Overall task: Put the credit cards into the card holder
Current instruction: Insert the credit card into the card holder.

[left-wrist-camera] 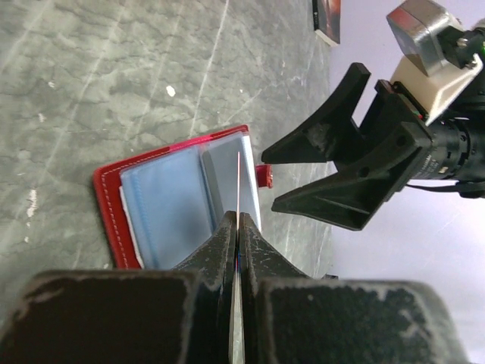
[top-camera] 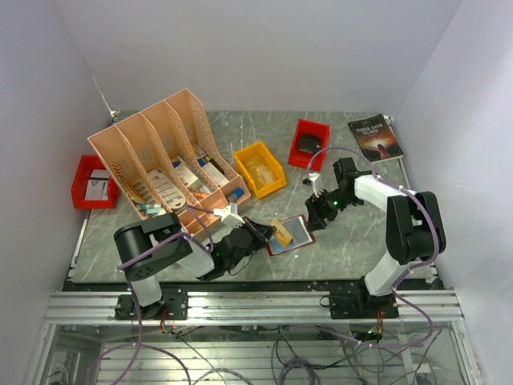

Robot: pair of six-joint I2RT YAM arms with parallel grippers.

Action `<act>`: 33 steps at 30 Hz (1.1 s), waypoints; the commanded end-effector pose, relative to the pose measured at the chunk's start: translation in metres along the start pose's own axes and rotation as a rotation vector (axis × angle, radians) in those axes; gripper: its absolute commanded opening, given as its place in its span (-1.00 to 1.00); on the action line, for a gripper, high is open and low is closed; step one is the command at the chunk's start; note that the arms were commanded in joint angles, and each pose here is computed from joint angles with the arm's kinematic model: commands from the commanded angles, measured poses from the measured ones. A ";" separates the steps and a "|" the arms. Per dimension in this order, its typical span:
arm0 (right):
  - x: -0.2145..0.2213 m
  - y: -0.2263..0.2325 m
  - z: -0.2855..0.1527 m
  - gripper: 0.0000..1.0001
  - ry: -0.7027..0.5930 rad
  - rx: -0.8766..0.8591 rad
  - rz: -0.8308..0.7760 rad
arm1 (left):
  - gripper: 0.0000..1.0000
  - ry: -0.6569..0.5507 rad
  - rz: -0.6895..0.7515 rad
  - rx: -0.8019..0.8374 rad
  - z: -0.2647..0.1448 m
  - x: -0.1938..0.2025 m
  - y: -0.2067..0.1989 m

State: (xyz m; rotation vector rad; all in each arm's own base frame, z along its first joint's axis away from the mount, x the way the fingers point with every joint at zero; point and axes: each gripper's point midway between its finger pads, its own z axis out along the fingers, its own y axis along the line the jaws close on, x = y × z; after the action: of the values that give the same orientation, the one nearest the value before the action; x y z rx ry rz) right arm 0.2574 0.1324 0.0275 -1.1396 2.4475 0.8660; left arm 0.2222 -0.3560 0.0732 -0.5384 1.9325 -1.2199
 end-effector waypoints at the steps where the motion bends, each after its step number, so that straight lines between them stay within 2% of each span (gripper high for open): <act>1: -0.001 -0.002 0.001 0.20 0.014 0.003 -0.003 | -0.86 -0.002 -0.016 -0.005 0.007 -0.001 0.003; 33: 0.007 0.001 0.011 0.07 0.058 -0.027 0.014 | -0.86 0.048 -0.077 0.011 0.016 0.013 0.016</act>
State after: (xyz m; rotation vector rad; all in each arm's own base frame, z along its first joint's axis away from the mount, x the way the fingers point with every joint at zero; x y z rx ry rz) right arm 0.2580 0.1356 0.0218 -1.1601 2.4661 0.8698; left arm 0.2227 -0.3618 0.0435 -0.5705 1.9960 -1.2518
